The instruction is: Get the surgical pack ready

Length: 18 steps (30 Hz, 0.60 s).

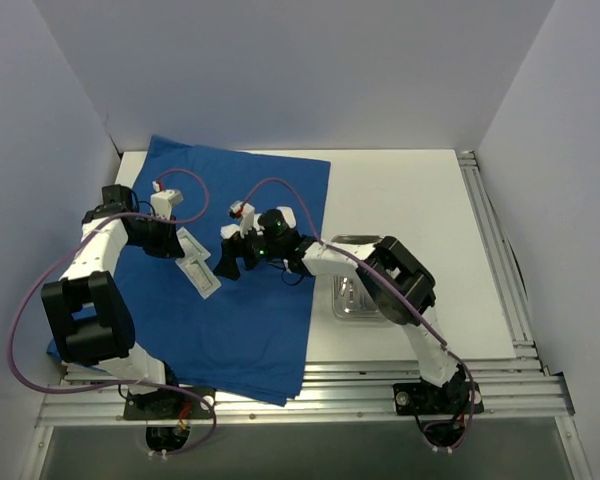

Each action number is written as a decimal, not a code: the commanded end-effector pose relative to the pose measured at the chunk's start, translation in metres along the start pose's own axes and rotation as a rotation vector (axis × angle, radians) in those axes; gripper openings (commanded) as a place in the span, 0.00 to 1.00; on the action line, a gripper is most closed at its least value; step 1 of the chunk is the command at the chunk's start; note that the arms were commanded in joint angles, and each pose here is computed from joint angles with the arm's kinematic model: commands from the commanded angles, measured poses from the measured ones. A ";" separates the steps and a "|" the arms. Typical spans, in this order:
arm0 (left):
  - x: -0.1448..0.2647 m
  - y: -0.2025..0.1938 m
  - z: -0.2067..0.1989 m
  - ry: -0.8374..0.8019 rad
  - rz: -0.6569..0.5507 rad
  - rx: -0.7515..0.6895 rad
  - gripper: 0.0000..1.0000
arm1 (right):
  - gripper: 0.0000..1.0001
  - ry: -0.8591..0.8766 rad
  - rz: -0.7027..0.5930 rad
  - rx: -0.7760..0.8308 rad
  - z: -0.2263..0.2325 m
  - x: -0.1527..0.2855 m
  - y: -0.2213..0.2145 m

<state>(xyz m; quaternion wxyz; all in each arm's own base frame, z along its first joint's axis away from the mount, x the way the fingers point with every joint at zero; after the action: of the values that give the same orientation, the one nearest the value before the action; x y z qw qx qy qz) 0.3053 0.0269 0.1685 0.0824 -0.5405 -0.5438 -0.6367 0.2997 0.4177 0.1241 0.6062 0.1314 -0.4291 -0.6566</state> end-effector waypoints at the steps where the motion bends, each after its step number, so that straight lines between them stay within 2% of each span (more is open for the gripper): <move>1: 0.007 0.014 -0.007 -0.025 -0.078 -0.076 0.02 | 0.84 0.241 -0.046 0.055 0.018 -0.013 0.014; 5: 0.005 0.016 -0.009 -0.053 -0.087 -0.078 0.02 | 0.80 0.331 -0.064 0.001 0.014 -0.028 0.004; 12: 0.004 0.018 -0.012 -0.063 -0.096 -0.084 0.02 | 0.72 0.343 -0.028 -0.038 0.009 -0.050 -0.011; 15: 0.004 0.019 -0.012 -0.068 -0.100 -0.088 0.02 | 0.64 0.338 -0.009 -0.050 0.007 -0.060 -0.016; 18: 0.005 0.019 -0.013 -0.072 -0.100 -0.090 0.02 | 0.48 0.330 0.008 -0.081 0.001 -0.066 -0.021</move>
<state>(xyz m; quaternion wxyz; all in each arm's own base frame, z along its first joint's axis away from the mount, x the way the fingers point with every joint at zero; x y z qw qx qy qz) 0.3055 0.0154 0.1742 0.0414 -0.5471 -0.5460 -0.6331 0.3001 0.4640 0.0737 0.6729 0.1790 -0.3146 -0.6451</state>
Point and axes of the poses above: each gripper's point midway between its finger pads, its own x axis back along the fingers, its own z axis along the line the jaws close on, y = z × x, the point moved 8 cm from there along x, back along the fingers, and after that the axes turned 13 degrees about -x, right-handed, at the moved point
